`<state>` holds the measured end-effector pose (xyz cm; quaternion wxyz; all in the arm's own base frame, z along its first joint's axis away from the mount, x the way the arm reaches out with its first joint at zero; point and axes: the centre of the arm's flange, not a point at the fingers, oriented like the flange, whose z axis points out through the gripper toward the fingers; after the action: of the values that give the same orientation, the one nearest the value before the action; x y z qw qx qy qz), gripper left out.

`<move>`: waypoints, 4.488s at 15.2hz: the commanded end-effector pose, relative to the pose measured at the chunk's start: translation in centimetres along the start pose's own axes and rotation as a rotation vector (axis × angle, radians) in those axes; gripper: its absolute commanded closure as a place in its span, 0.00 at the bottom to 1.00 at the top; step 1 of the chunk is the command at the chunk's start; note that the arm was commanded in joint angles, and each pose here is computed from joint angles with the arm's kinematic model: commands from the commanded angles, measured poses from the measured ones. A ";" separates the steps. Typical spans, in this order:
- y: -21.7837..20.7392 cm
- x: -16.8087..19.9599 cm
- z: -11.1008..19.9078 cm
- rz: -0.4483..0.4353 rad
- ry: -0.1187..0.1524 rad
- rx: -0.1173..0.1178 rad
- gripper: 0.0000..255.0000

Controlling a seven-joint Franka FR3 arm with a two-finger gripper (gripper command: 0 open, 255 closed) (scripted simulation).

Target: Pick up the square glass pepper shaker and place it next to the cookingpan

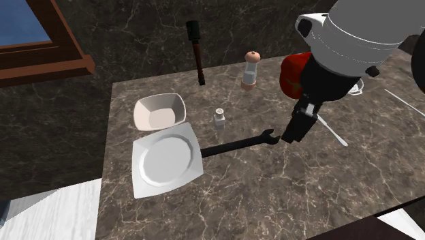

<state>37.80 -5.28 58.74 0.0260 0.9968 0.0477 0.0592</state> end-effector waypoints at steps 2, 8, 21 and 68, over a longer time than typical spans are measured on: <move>1.8 3.1 2.2 -0.004 -0.015 0.004 0.00; 5.0 8.9 7.2 -0.011 -0.046 0.012 0.00; 11.7 21.1 18.6 -0.026 -0.114 0.031 0.00; 14.1 25.1 17.3 -0.031 -0.135 0.037 1.00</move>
<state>66.01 -17.63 44.70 0.0119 0.9979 0.0624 -0.0090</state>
